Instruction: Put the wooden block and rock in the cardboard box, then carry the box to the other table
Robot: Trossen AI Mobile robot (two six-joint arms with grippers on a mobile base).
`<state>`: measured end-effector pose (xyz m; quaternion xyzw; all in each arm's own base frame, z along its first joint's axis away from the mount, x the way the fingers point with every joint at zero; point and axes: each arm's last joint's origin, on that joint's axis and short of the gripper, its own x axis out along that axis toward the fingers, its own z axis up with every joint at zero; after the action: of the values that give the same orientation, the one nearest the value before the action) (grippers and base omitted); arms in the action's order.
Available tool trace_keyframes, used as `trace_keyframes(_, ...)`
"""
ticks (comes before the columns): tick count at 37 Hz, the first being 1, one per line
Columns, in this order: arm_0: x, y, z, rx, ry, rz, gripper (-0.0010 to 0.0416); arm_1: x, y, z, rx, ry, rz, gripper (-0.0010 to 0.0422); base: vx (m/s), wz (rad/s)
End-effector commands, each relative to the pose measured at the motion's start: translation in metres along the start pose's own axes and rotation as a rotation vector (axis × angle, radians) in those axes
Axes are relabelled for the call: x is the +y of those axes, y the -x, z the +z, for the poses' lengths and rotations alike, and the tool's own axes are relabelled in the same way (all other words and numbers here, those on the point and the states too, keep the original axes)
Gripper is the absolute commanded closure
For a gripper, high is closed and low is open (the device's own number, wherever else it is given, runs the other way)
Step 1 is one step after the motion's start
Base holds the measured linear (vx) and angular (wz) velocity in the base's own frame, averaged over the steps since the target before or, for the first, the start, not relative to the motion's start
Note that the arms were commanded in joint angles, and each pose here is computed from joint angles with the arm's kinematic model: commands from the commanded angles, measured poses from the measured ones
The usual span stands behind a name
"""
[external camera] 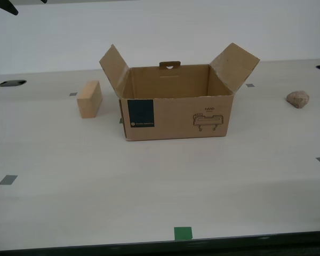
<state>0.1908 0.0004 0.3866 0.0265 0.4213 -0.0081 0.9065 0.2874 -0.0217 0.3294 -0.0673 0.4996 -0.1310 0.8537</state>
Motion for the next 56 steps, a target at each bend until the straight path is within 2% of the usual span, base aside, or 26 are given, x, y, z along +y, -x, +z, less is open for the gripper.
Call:
trace_keyframes(1,-0.0001,0.0003,0.0001,-0.001,0.0,0.0,0.0403,-0.0003,0.0003,-0.0004,0.004,-0.001,-0.005,0.0078,0.0,0.0)
trace_keyframes(9,-0.0001,0.0003,-0.0006,0.006,0.006,-0.001,0.0403,-0.0003,0.0001,-0.0005,0.006,0.0,-0.005,0.0078,0.0,0.0)
trace_keyframes(12,-0.0002,0.0003,-0.0013,0.013,0.033,-0.002,0.0401,-0.0003,0.0001,-0.0006,0.007,0.0,-0.005,0.0078,0.0,0.0)
trace_keyframes(14,-0.0002,0.0003,-0.0018,0.019,0.06,-0.001,0.0392,-0.0003,0.0001,-0.0006,0.007,0.0,-0.005,0.0078,0.0,0.0)
trace_keyframes(17,-0.0002,0.0003,-0.0018,0.018,0.064,-0.001,0.0367,-0.0003,0.0001,-0.0006,0.007,0.001,-0.005,0.0078,0.0,0.0)
trace_keyframes(26,-0.0002,0.0003,-0.0023,0.023,0.062,-0.002,0.0237,-0.0003,0.0002,-0.0009,0.01,0.005,-0.004,0.0078,0.0,0.0)
trace_keyframes(39,-0.0002,0.0003,-0.0023,0.024,0.051,-0.001,-0.0003,-0.0002,0.0002,-0.0016,0.017,0.011,-0.004,0.0078,0.0,0.0)
trace_keyframes(47,-0.0002,0.0003,-0.0022,0.023,0.078,-0.001,0.0055,-0.0003,0.0003,-0.0019,0.019,0.012,-0.004,0.0078,0.0,0.0)
trace_keyframes(56,-0.0002,0.0003,-0.002,0.02,0.084,-0.001,0.003,-0.0002,0.0002,-0.002,0.021,0.015,-0.004,0.0078,0.0,0.0)
